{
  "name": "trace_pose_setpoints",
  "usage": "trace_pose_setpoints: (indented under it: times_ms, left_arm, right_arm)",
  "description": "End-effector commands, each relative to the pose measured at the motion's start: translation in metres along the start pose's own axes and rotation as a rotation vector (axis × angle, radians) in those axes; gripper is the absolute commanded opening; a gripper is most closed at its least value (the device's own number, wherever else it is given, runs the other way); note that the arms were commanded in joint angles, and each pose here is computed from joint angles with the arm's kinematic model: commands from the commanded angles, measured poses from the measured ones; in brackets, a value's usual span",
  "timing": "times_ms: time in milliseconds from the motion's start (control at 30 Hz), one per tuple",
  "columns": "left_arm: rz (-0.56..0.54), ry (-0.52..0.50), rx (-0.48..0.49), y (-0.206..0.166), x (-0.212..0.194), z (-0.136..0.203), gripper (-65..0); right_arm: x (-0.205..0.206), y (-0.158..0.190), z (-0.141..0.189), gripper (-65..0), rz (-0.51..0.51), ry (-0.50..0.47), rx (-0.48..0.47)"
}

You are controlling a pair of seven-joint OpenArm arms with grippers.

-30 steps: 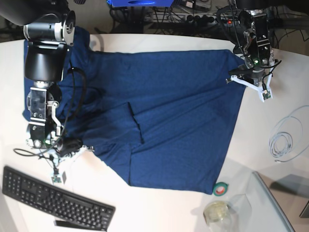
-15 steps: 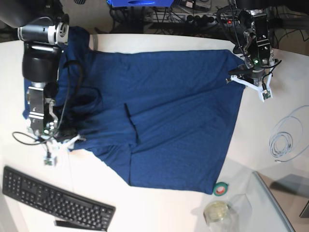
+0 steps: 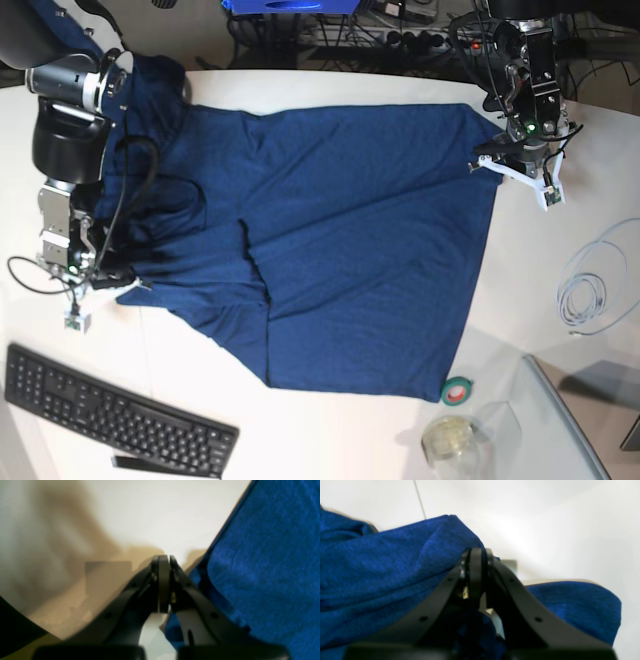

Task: Layout the t-shirt on the table in an organized manner, then fold the t-shirt properly
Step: 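Drag the held shirt fabric with the right gripper toward the keyboard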

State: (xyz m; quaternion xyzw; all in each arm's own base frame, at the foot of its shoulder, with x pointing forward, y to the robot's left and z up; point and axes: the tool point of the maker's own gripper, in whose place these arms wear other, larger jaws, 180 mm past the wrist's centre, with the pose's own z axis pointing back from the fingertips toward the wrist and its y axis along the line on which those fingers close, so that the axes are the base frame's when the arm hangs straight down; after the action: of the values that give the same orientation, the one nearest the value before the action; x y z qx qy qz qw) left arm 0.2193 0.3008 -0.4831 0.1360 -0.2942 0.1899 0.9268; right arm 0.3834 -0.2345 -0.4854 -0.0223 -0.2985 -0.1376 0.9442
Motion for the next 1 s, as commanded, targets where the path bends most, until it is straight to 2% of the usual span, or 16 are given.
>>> trace_pose_setpoints:
  times_ms: [0, 233, 433, 500, 600, 767, 967]
  left_arm:
    - [-0.003, -0.038, 0.01, 0.004, 0.013, 0.001, -65.0]
    - [-0.003, -0.04, 0.009, 0.004, 0.014, 0.001, -65.0]
    - [-0.003, -0.04, 0.009, 0.004, 0.014, 0.001, -65.0]
    - [-0.003, -0.04, 0.009, 0.004, 0.014, 0.001, -65.0]
    - [-0.014, -0.045, 0.014, 0.007, 0.017, 0.001, -65.0]
    - [-0.018, -0.048, 0.021, 0.012, 0.019, 0.001, -65.0]
    - [-0.021, -0.052, 0.024, 0.013, 0.021, 0.001, -65.0]
  right_arm:
    - [0.028, -0.001, 0.004, -64.5, -0.002, -0.066, -0.003]
    - [0.077, 0.001, 0.026, -64.8, 0.008, -0.19, -0.006]
    - [0.106, 0.003, 0.043, -64.8, 0.009, -0.233, -0.005]
    - [0.122, 0.006, 0.054, -64.8, 0.016, -0.285, 0.001]
    - [0.153, 0.018, 0.081, -64.8, 0.067, -0.395, 0.047]
    - [0.191, 0.042, 0.123, -64.8, 0.122, -0.518, 0.1]
    - [0.203, 0.095, 0.143, -64.8, 0.285, -0.575, 0.179]
